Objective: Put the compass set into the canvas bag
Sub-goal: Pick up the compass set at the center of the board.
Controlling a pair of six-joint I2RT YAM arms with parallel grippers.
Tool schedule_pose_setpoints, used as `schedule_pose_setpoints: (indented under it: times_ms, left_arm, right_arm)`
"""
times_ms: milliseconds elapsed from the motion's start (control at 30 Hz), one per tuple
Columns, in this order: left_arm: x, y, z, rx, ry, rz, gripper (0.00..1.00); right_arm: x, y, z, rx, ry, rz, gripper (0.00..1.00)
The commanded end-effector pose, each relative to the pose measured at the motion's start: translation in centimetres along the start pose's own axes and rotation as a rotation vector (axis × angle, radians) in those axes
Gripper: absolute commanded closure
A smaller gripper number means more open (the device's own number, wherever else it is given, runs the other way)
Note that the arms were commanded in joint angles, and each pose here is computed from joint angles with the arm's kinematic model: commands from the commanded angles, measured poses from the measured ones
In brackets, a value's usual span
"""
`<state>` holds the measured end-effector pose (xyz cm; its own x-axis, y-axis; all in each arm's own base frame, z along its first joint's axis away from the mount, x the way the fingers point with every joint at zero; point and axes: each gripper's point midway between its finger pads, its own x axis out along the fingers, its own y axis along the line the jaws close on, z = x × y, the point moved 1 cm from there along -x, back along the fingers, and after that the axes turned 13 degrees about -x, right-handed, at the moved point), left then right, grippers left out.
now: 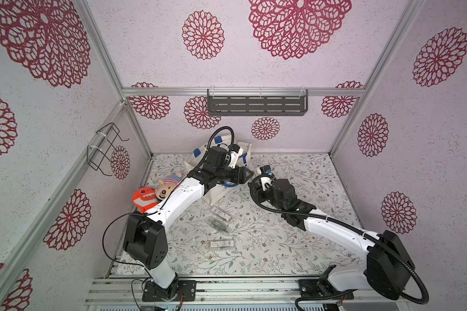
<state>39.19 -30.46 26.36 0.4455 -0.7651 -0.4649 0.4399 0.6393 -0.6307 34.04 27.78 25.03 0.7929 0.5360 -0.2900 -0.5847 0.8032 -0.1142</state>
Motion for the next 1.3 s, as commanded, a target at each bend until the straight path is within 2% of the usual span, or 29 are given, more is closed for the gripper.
schedule_pose_setpoints:
  times_ms: [0, 133, 433, 567, 600, 733, 833, 1267]
  left_arm:
    - [0.2, -2.0, 1.1, 0.005, -0.028, -0.076, 0.46]
    - [0.0, -2.3, 1.1, 0.013, -0.031, -0.081, 0.58]
    - [-0.2, -2.7, 1.5, 0.019, -0.041, -0.092, 0.74]
    - [-0.5, -2.6, 1.6, 0.022, -0.055, -0.085, 0.76]
    - [-0.5, -2.6, 1.7, 0.026, -0.062, -0.082, 0.76]
    - [-0.9, -2.0, 2.6, 0.026, -0.089, -0.061, 0.77]
    - [-1.5, -1.5, 3.8, 0.024, -0.121, -0.050, 0.78]
    - [-8.7, 2.1, 12.0, 0.042, -0.311, 0.051, 0.79]
  right_arm:
    - [-0.2, -0.3, 3.2, -0.013, -0.094, -0.004, 0.69]
    - [0.2, -0.3, 3.2, -0.021, -0.092, -0.003, 0.69]
    - [0.4, -0.2, 2.8, -0.025, -0.080, -0.001, 0.68]
    - [0.5, -0.3, 2.7, -0.021, -0.078, -0.006, 0.63]
    - [0.5, -0.4, 2.6, -0.020, -0.073, -0.011, 0.60]
    - [0.6, -0.4, 2.1, -0.020, -0.059, -0.011, 0.36]
    - [0.3, -0.3, 1.4, -0.014, -0.051, -0.005, 0.28]
    - [-1.9, 0.0, -2.7, -0.001, 0.001, 0.014, 0.25]
